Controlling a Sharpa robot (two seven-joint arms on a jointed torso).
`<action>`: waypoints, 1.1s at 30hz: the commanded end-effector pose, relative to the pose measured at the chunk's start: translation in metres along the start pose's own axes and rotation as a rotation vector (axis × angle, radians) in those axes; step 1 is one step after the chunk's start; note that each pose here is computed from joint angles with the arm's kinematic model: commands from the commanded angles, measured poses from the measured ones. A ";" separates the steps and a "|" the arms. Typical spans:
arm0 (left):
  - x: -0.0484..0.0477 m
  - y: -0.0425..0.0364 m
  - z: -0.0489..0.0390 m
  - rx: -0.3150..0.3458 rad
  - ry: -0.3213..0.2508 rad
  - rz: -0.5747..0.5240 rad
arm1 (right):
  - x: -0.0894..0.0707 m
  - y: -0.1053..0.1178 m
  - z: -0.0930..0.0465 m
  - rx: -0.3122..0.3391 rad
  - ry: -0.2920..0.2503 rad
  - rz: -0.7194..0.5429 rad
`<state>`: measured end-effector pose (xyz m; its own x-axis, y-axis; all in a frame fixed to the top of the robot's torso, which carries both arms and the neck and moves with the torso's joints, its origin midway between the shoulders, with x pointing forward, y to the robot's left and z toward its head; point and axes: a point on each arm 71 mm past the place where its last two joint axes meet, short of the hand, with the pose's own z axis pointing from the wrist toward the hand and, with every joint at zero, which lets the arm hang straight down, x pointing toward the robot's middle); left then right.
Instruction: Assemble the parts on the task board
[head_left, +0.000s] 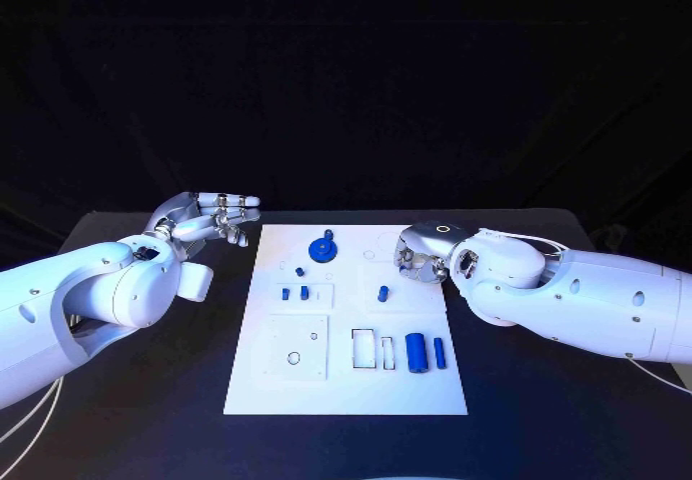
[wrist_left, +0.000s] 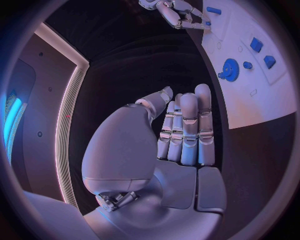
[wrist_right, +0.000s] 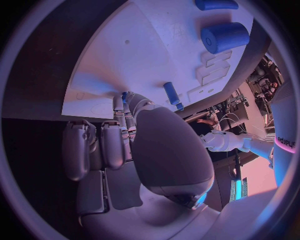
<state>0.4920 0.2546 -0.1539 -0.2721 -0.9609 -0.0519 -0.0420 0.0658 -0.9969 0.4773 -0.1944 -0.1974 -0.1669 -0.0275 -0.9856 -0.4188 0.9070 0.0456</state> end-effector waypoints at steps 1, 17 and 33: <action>0.0001 -0.0011 0.0001 0.001 0.003 -0.012 | 0.006 0.000 0.000 -0.004 0.042 -0.016; -0.0006 0.0006 0.0000 -0.022 0.006 -0.013 | 0.013 0.000 -0.001 0.003 0.073 -0.017; 0.0007 0.0022 0.0007 -0.040 0.015 -0.015 | 0.007 0.004 -0.004 -0.010 -0.029 0.010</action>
<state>0.4924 0.2565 -0.1565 -0.2686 -0.9621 -0.0469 -0.0772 0.0700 -0.9946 0.4739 -0.1947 -0.2024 -0.1612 -0.0166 -0.9868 -0.4183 0.9068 0.0531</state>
